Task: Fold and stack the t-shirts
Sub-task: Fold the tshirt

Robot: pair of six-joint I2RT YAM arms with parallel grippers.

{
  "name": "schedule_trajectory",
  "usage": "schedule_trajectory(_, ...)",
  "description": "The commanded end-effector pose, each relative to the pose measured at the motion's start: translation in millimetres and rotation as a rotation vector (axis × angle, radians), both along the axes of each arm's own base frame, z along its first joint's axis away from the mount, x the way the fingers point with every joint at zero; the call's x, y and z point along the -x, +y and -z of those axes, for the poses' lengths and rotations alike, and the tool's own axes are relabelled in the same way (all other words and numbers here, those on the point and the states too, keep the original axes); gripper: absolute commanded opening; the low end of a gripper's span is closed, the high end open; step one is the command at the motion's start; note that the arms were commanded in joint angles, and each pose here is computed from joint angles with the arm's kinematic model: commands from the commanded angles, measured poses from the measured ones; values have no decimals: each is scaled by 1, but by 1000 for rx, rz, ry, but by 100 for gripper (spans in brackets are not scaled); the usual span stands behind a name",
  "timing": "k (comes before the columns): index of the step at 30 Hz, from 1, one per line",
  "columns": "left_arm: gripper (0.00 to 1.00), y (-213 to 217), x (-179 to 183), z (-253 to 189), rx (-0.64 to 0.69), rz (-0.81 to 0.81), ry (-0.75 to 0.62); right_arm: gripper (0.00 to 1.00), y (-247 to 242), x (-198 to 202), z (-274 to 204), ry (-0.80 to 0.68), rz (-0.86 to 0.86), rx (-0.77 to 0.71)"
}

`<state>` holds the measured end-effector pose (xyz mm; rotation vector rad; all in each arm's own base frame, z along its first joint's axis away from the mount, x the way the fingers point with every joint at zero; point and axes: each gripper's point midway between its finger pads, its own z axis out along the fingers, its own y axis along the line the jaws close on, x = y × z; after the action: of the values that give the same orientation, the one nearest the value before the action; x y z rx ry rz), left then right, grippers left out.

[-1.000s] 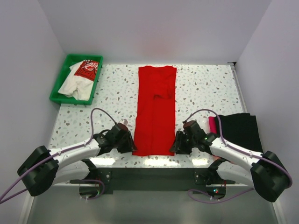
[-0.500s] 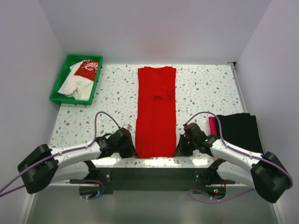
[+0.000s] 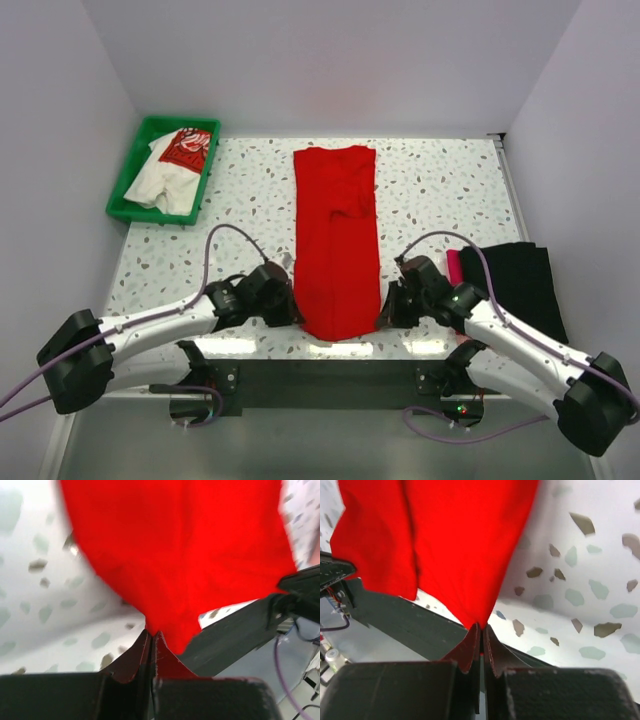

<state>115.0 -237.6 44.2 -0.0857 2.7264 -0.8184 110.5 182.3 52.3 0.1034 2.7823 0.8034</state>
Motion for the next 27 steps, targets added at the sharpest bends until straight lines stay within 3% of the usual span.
schedule_trajectory(1, 0, -20, -48, -44, 20, 3, -161, 0, 6, -31, -30, -122, -5, 33)
schedule_trajectory(8, 0, -29, -122, -66, 51, -113, -223, 0, 20, -121, -73, -303, 109, 98)
schedule_trajectory(15, 0, -23, -200, -78, 28, -241, -275, 0, 18, -203, -70, -291, 218, 87)
schedule_trajectory(27, 0, -5, -290, -62, 20, -338, -288, 0, 10, -299, -59, -283, 332, 44)
